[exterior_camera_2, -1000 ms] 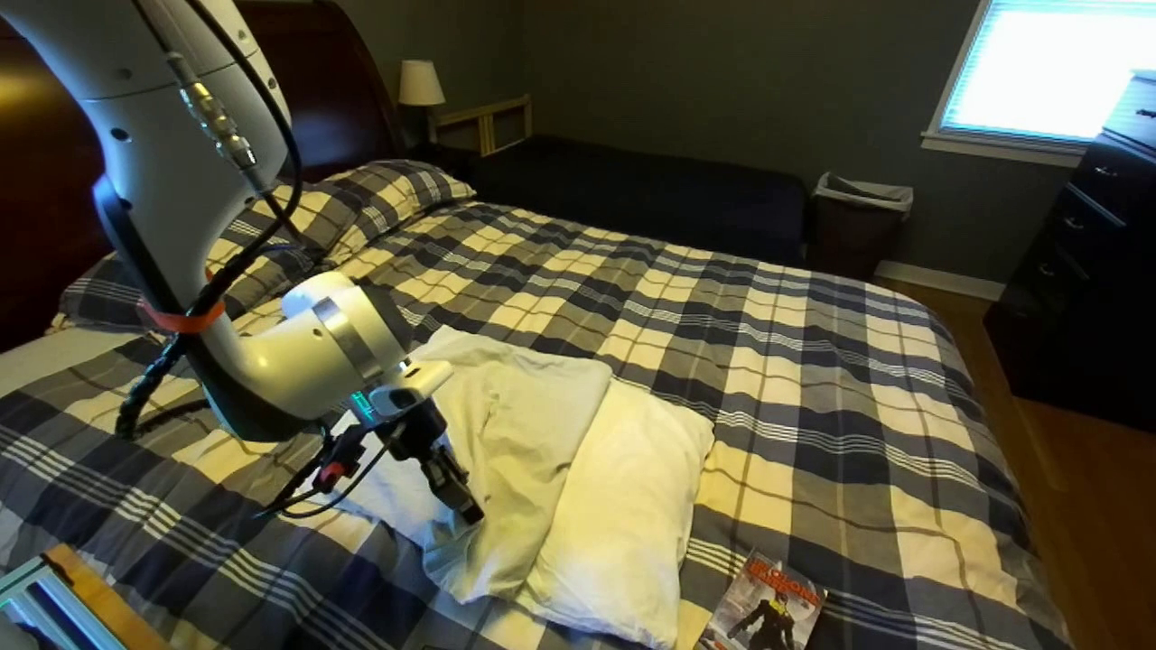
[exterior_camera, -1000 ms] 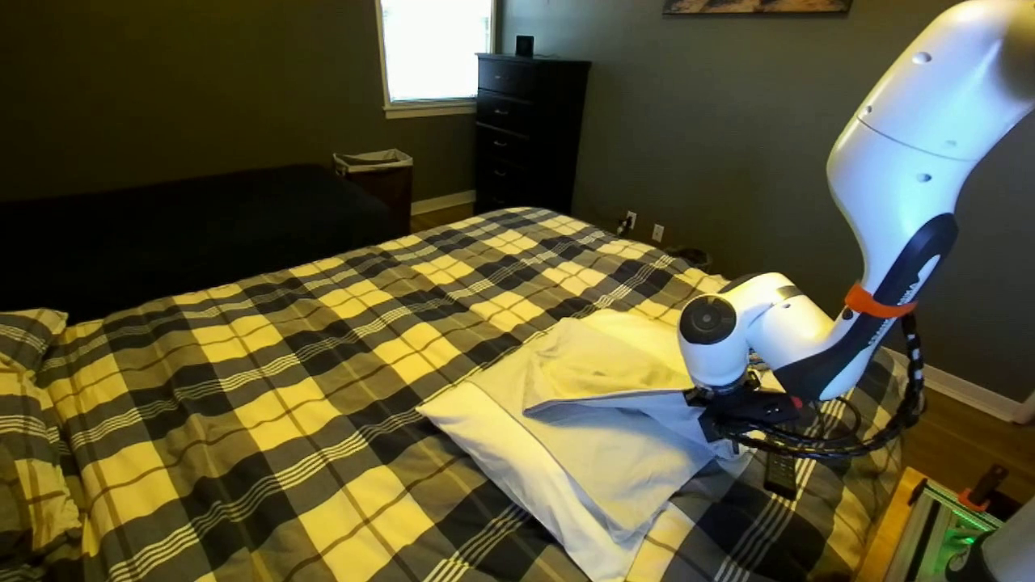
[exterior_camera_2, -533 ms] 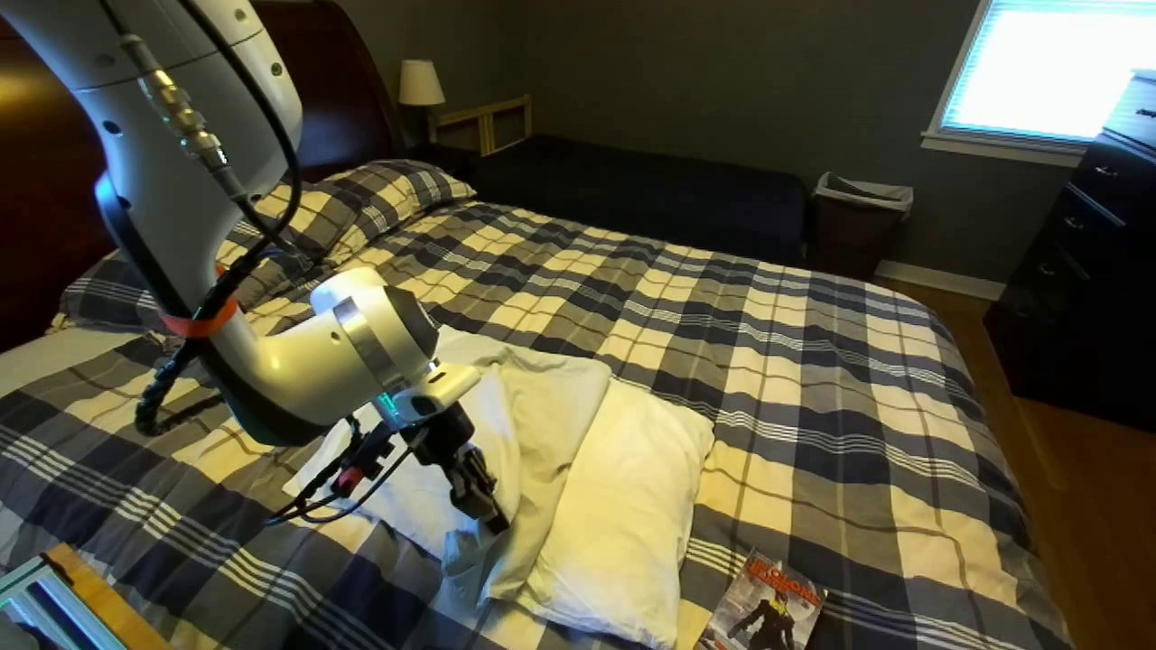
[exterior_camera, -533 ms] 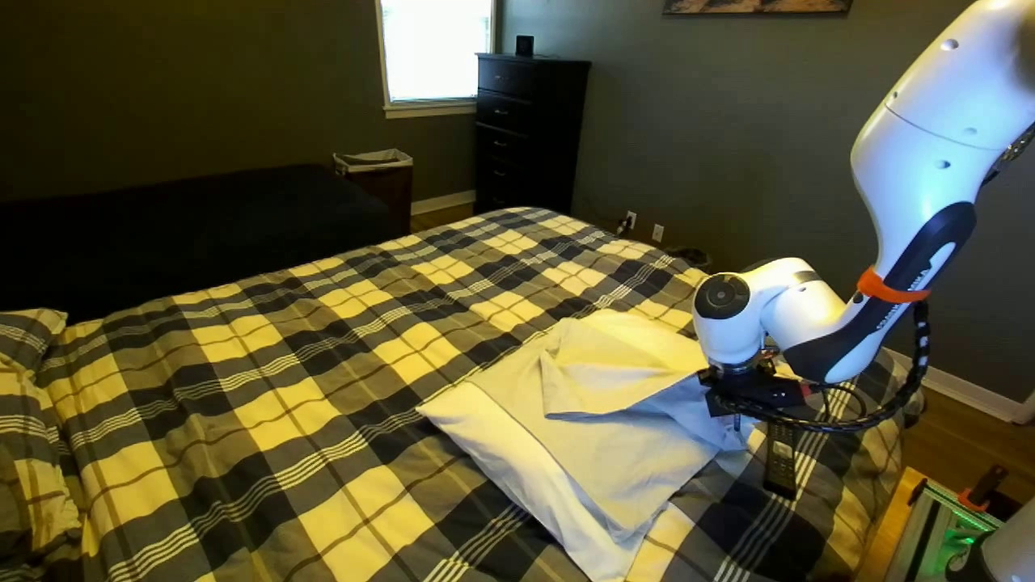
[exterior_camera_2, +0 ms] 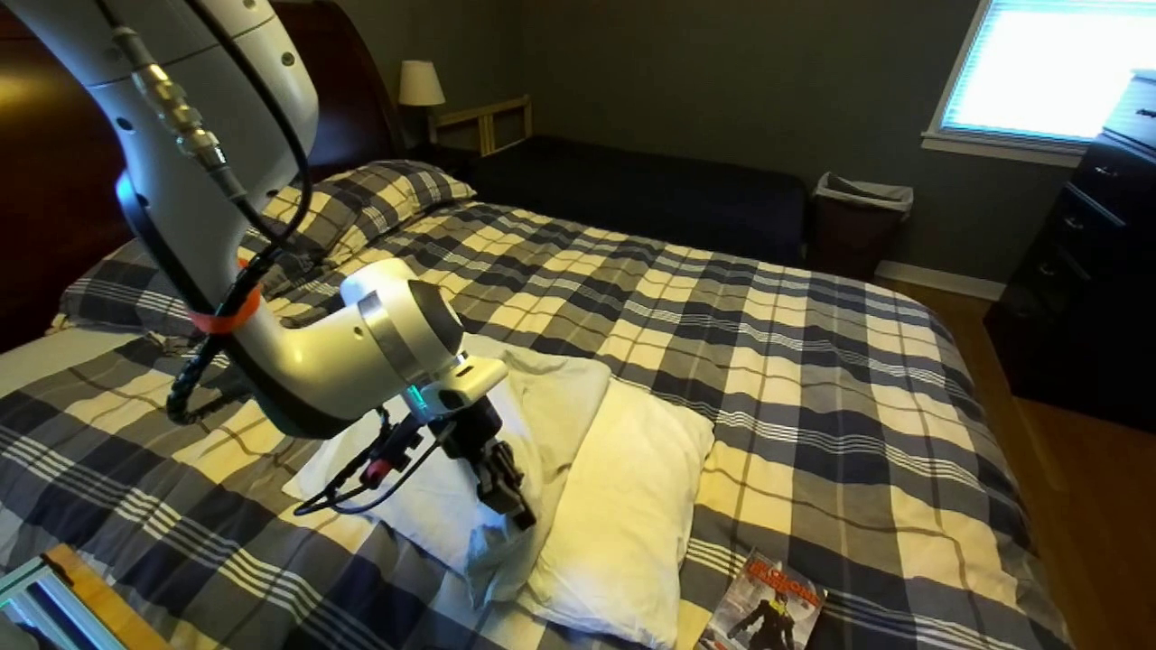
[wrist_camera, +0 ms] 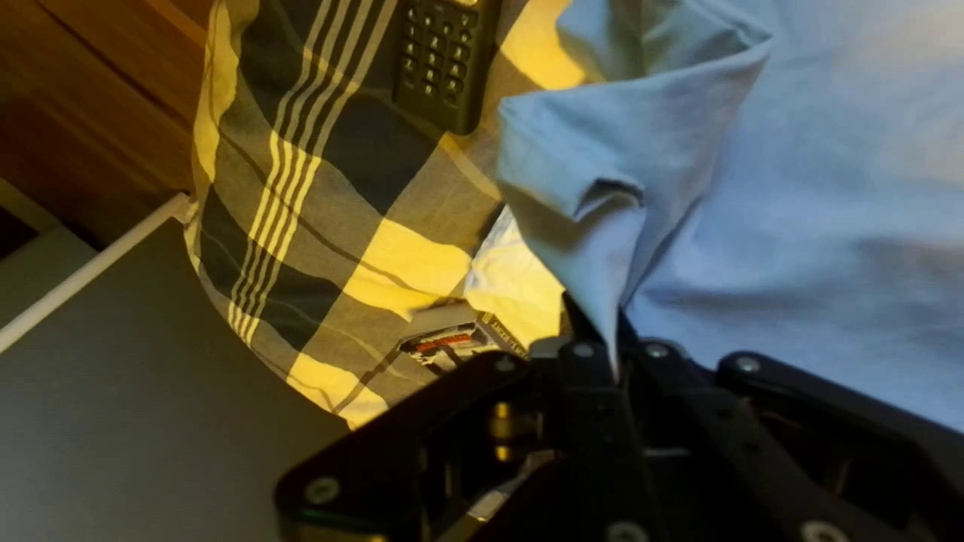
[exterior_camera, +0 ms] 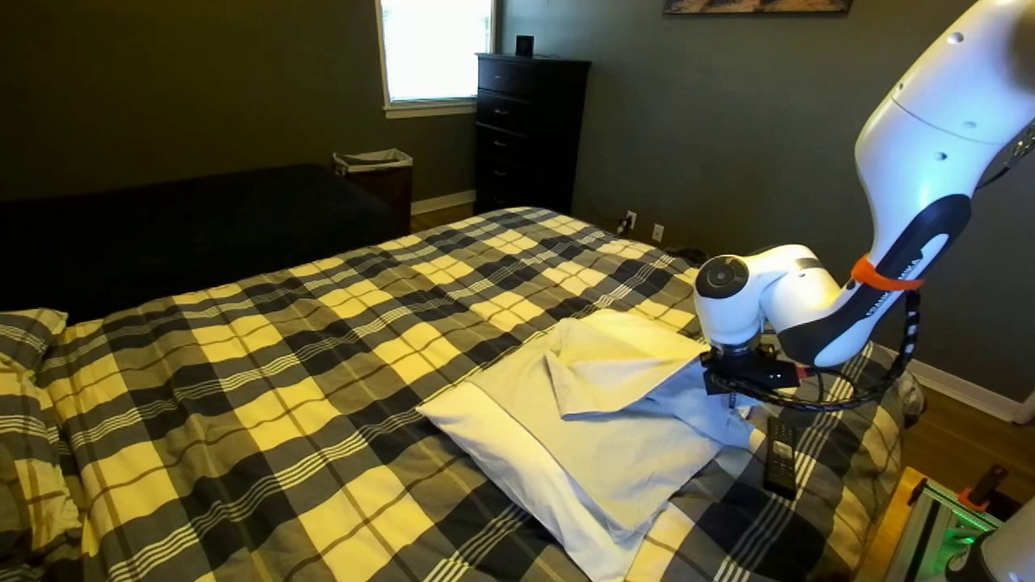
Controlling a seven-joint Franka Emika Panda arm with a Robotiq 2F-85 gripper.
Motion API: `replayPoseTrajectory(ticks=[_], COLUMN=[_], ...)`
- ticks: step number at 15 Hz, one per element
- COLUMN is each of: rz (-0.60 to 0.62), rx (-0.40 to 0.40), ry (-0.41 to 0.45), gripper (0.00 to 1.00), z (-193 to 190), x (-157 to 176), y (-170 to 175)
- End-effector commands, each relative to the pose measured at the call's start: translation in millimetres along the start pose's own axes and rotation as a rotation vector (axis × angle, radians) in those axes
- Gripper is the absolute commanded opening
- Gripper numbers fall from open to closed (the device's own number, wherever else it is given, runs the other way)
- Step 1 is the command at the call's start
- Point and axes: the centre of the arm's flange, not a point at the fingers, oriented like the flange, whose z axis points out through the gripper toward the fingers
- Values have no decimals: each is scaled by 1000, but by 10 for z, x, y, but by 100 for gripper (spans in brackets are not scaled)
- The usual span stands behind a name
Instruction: Partially unfold the sheet
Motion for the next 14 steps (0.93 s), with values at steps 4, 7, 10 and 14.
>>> replayPoseTrajectory(ticks=[4, 7, 10, 14], rz=[126, 166, 222, 303], rx=[-44, -60, -69, -97], ry=[-61, -78, -91, -122], gripper=[1, 1, 1, 1], z=[348, 497, 635, 864], x=[623, 831, 1045, 1306], y=[328, 406, 468, 552])
